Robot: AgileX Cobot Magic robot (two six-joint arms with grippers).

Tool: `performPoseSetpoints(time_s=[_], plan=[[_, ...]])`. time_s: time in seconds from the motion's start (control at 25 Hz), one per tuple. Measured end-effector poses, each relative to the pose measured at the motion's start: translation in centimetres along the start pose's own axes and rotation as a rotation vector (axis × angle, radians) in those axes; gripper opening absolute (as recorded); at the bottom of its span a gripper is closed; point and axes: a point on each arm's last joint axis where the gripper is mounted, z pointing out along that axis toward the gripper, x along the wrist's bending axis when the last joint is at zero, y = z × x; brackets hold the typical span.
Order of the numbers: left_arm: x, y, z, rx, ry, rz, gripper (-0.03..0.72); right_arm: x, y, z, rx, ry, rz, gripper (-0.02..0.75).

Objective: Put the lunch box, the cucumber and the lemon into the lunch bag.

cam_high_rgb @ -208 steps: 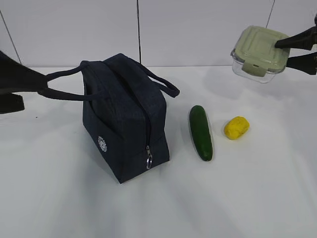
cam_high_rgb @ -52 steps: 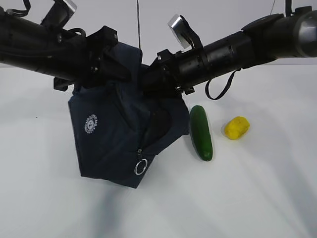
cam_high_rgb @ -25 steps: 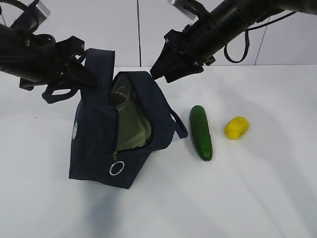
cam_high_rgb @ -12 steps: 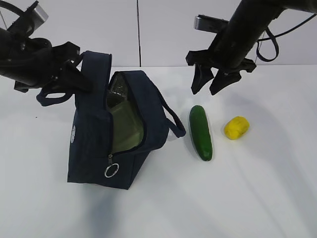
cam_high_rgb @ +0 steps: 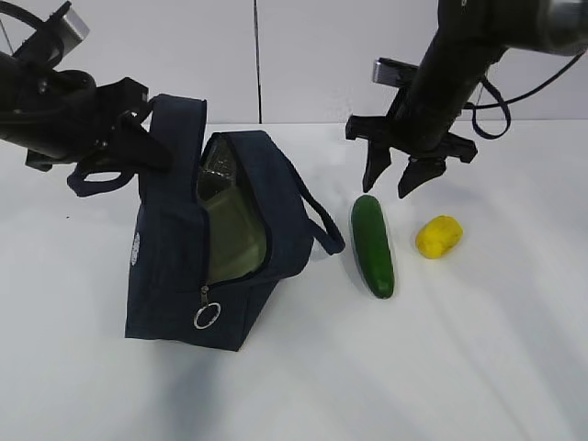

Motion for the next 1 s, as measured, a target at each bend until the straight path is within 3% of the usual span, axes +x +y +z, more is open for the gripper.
performPoseSetpoints(time_s=[0.24,0.44,0.52,1.0], plan=[[0.0,0.0,0.0,0.000,0.000,0.000,-0.001,-0.5,0.4,2.7,0.015,-0.010,0.022,0.406],[0.0,0.0,0.0,0.000,0.000,0.000,-0.001,-0.4,0.6,3.5,0.001,0.018,0.027,0.536],[0.0,0.0,0.0,0.001,0.001,0.001,-0.001,-0.4,0.7,3.9,-0.002,0.025,0.030,0.552],[0.0,0.0,0.0,0.001,0.001,0.001,-0.001,-0.8,0.9,5.7,0.002,0.021,0.028,0.561]])
